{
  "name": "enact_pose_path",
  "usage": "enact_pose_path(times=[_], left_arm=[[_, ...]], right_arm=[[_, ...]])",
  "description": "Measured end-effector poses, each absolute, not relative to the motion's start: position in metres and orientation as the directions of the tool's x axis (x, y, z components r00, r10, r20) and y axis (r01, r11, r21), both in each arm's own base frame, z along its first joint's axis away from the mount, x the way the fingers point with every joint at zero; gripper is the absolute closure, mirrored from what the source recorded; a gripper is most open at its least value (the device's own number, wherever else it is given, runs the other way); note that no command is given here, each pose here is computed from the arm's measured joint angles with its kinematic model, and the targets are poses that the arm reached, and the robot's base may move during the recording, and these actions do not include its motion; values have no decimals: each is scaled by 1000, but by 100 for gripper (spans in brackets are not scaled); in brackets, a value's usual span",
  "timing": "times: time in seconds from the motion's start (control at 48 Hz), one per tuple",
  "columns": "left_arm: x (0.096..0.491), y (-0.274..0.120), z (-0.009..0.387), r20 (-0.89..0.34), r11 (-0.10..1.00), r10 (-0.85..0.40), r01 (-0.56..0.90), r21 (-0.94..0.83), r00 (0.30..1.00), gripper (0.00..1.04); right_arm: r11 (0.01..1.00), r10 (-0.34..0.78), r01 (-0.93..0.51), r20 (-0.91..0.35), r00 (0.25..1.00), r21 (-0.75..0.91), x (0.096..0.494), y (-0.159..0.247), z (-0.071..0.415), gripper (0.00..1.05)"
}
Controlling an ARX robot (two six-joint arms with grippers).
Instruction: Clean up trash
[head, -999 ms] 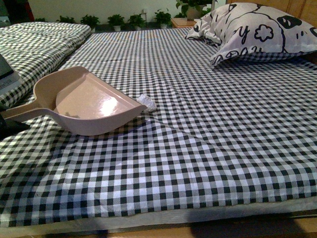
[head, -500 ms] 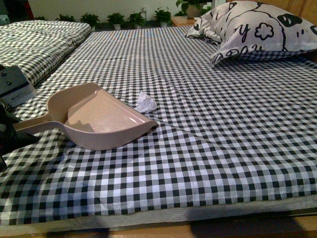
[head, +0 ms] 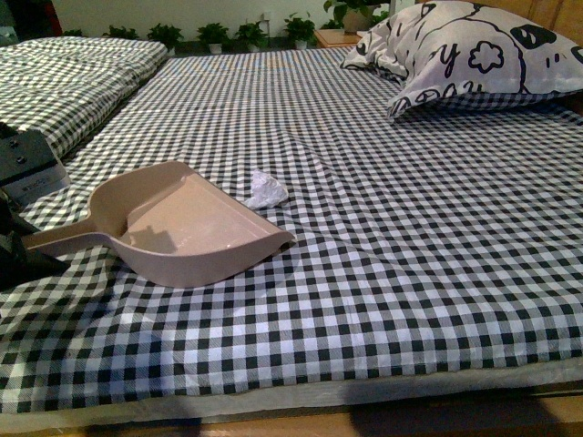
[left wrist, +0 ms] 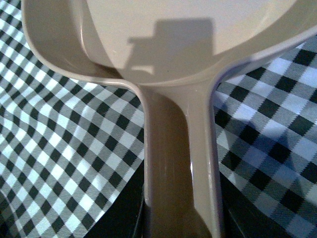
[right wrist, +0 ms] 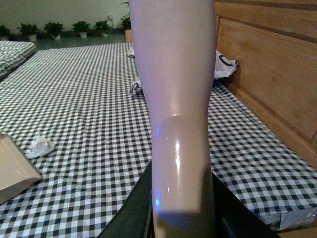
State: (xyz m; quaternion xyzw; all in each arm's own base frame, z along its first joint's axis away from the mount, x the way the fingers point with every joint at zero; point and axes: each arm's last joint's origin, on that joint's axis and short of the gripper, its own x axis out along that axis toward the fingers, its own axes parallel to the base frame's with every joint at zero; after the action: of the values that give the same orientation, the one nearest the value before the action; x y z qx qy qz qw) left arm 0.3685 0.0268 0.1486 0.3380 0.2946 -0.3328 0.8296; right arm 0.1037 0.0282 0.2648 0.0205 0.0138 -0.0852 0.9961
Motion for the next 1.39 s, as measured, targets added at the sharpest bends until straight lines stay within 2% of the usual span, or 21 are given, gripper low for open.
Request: enact_pose_path(times=[0.083,0.271,0.52,1.041,1.395], left_arm=[[365,27,147,-734,535,-361,772,342,575,78],[365,30,148,-740,530,-357,776,343,570,78],[365,35,155,-776,520,-351,798,305,524,78],[376,38,171,-750,519,-328,773,364,574,78],[373,32,169,-770,512,-338,792,331,541,78]], right_arm=[[985,-169,170,-31,985,39,104,28,265,85],[985,-169,170,-31,985,39,104,28,265,85],[985,-169,170,-31,985,38,104,28,265,85],[985,-169,170,-31,985,38,104,28,265,85],[985,-169,170,-31,985,39,104,28,265,85]])
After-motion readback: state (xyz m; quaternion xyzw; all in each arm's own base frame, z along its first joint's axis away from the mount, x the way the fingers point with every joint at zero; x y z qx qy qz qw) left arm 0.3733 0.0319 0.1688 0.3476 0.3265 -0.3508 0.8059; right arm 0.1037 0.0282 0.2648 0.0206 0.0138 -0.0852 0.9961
